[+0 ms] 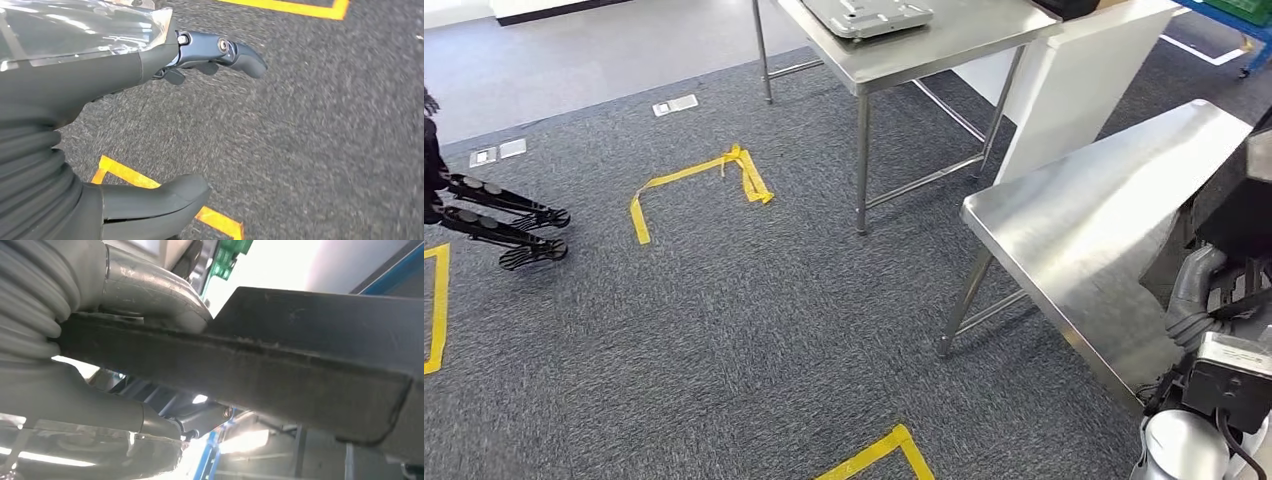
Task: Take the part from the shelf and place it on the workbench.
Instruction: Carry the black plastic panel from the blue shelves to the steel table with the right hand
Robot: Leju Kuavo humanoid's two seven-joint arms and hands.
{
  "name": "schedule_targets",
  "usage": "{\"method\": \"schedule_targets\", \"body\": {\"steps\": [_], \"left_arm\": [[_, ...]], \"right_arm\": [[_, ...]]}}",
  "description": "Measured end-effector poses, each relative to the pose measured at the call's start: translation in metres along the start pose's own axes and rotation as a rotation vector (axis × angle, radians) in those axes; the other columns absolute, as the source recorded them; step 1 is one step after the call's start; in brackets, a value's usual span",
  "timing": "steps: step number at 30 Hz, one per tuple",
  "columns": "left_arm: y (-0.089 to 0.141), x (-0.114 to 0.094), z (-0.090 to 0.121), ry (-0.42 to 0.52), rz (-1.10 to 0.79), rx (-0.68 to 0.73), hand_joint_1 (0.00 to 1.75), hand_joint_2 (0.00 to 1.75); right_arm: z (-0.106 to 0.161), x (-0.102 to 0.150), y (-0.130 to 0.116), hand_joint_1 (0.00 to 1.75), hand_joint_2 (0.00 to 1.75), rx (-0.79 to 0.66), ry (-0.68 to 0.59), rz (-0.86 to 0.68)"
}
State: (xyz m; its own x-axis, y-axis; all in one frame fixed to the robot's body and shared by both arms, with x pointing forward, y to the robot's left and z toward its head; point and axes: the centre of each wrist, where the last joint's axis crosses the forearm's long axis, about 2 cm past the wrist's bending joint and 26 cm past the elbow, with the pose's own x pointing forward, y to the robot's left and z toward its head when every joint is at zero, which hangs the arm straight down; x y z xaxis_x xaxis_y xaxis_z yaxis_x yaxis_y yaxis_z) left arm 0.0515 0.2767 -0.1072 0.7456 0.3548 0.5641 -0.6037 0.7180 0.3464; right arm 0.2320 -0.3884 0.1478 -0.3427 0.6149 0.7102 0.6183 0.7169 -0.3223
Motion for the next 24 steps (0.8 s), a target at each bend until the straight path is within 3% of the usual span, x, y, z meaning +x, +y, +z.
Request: {"method": "schedule_targets", "body": {"steps": [24], "left_arm": [[0.004,0.003,-0.004,-0.038,-0.027,-0.043,0.0,1.75]], "right_arm": [[0.023,0.015,-0.02,1.75,1.75,-0.079,0.023,0.099]]}}
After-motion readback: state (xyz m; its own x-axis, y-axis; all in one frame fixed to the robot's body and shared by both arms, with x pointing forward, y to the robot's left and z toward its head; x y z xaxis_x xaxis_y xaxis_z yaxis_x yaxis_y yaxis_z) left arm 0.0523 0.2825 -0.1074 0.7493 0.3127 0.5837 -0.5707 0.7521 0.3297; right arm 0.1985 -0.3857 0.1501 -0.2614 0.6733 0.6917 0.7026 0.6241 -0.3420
